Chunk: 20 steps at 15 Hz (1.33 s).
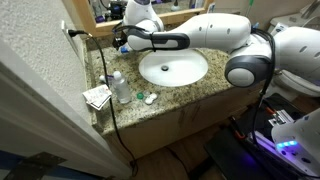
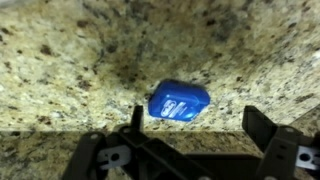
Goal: Pick up the blue object and put it on right
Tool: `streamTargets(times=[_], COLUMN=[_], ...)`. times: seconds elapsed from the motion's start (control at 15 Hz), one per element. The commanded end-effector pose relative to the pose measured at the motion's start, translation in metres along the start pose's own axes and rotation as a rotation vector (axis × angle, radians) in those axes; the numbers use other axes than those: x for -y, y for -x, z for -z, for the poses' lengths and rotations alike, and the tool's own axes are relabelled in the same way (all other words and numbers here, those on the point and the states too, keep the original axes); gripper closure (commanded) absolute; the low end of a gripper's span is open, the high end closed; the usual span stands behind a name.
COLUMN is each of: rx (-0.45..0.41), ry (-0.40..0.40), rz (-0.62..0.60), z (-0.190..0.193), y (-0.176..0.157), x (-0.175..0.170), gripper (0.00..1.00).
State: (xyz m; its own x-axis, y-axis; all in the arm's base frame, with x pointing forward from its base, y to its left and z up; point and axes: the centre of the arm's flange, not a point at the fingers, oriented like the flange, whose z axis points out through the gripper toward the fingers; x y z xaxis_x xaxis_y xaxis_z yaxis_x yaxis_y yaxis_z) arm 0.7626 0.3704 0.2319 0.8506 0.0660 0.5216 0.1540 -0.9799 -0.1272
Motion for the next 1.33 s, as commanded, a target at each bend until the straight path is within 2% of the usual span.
streamTargets(times=[0.0,0.53,0.6,0.8,0.87,1.27], rx=[0.006,-0.029,-0.018,-0.023,0.015,0.06], ry=[0.018,0.059,0.036,0.042,0.054,0.094], rz=[-0.041,-0.237,-0.208,-0.232,-0.246,-0.333], z=[-0.008,-0.009,-0.001,-0.001,-0.001,0.006], y=[-0.002,-0.001,0.005,0.005,0.006,0.005], x=[0.006,0.016,0.01,0.011,0.007,-0.015], gripper=[0.0,0.0,0.0,0.0,0.0,0.0])
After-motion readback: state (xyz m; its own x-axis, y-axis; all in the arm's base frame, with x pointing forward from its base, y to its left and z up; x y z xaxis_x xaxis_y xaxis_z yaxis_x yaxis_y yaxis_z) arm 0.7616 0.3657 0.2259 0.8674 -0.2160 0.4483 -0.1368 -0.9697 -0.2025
